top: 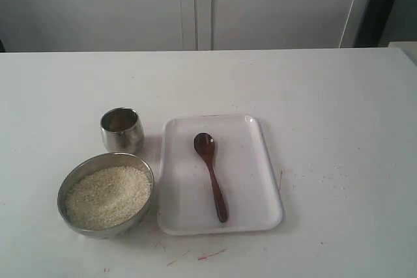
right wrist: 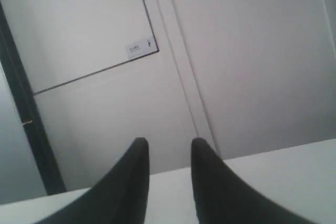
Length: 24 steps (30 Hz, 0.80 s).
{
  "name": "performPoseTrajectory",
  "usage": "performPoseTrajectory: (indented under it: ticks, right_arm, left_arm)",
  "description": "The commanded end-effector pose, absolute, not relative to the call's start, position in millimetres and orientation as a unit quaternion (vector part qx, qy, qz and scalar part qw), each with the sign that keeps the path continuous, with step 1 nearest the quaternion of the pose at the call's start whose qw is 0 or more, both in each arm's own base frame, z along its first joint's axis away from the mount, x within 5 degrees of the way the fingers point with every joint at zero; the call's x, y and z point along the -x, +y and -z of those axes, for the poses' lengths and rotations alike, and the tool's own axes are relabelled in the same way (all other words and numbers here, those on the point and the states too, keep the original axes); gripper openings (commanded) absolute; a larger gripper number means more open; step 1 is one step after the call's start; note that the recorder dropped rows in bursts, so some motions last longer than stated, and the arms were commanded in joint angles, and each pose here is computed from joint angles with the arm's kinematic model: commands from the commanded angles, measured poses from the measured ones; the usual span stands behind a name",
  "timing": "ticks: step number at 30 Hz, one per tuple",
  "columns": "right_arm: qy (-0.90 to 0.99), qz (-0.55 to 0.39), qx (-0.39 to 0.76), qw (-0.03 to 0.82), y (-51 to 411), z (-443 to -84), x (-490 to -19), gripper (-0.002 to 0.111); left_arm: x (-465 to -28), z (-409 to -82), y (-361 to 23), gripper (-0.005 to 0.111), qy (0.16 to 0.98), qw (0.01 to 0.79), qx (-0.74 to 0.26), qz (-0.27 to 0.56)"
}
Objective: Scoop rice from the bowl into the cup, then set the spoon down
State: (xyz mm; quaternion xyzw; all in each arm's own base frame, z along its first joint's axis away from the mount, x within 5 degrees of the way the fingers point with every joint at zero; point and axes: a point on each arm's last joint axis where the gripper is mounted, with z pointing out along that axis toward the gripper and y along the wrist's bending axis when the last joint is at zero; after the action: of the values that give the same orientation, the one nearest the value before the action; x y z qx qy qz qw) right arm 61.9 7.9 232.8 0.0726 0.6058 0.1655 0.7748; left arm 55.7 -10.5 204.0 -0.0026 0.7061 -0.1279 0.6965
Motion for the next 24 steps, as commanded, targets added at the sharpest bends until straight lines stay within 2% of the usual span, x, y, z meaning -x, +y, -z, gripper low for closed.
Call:
performPoseTrajectory:
  ticks: [1, 11, 18, 24]
  right_arm:
    - [0.602, -0.098, -0.086, 0.788, -1.6, -232.1, -61.8, 0.027]
    - [0.696, -0.027, -0.028, 0.717, -0.2, -211.1, -64.9, 0.027]
    - [0.751, -0.028, -0.028, 0.66, 0.5, -196.6, -64.2, 0.027]
    - [0.752, -0.028, -0.028, 0.658, 0.6, -196.3, -64.1, 0.027]
  left_arm:
    - [-55.4, -206.4, -10.8, 0.014, 0.703, 0.699, 0.003, 0.134]
    - [-55.4, -206.4, -10.8, 0.014, 0.703, 0.699, 0.003, 0.134]
    - [-55.4, -206.4, -10.8, 0.014, 0.703, 0.699, 0.003, 0.134]
    - [-55.4, -206.4, -10.8, 0.014, 0.703, 0.699, 0.003, 0.134]
